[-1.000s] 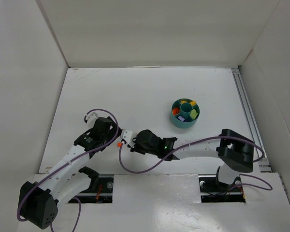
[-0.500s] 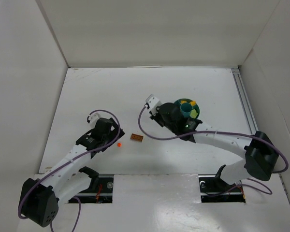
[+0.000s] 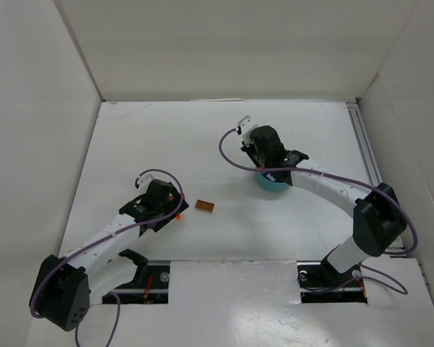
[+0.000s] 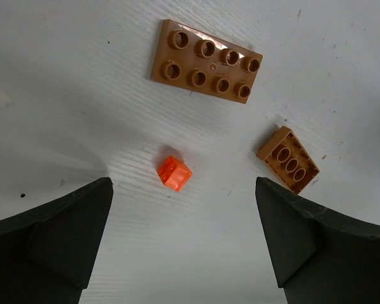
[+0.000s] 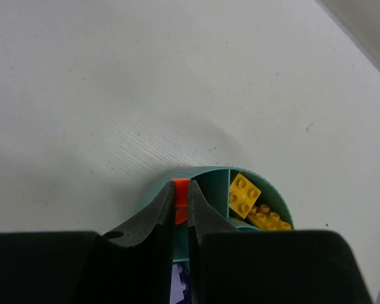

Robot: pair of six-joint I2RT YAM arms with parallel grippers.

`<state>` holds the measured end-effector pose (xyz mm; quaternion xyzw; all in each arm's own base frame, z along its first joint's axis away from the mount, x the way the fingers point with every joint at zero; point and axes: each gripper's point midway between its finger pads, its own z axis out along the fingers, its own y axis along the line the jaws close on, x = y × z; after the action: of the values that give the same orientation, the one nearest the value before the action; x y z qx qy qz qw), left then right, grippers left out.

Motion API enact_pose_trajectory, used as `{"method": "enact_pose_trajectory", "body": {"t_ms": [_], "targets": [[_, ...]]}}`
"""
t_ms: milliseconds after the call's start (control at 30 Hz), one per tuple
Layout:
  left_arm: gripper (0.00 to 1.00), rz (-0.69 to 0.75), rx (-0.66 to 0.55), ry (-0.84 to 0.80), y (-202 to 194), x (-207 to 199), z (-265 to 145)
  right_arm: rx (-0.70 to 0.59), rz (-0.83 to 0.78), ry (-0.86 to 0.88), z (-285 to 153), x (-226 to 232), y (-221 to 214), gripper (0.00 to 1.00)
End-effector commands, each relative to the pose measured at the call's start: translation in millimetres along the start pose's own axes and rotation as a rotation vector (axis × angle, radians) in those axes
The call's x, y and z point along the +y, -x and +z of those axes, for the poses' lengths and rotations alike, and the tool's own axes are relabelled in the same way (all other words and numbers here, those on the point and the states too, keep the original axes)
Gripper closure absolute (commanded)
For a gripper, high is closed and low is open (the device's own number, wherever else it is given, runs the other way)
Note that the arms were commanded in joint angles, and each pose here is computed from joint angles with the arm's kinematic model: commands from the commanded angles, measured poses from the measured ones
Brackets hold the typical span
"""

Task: Sort the legos into containers by color

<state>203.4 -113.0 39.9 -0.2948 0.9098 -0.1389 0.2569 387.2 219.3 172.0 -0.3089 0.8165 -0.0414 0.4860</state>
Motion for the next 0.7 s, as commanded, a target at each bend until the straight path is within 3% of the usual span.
{"method": "enact_pose_trajectory", "body": {"t_ms": [0, 133, 367, 433, 533, 667], "targets": [[0.07, -0.003, 0.008, -0.011, -4.5, -1.8, 0.6, 0.028, 0.029, -0.026, -2.9, -13.6, 1.0, 0.9], [0.08, -0.002, 0.017, 0.015, -8.2, 3.3, 1.6, 0.061, 0.041, -0.016, -0.1, -10.2, -15.5, 0.9], [0.09, 0.004, 0.024, 0.047, -10.3, 8.9, 6.1, 0.067, 0.055, -0.022, 1.7, -12.3, -20.1, 0.79], [0.12, 0.006, 0.029, 0.057, -10.3, 8.4, 7.4, 0.092, 0.047, -0.026, 3.9, -11.4, -26.9, 0.7], [0.14, 0.014, 0.033, 0.053, -12.1, 7.4, 7.0, 0.092, 0.057, -0.026, 3.9, -11.0, -26.9, 0.63], [0.18, 0.014, 0.033, 0.053, -12.0, 6.7, 8.5, 0.071, 0.065, -0.041, -4.2, -16.5, -21.7, 0.63]]}}
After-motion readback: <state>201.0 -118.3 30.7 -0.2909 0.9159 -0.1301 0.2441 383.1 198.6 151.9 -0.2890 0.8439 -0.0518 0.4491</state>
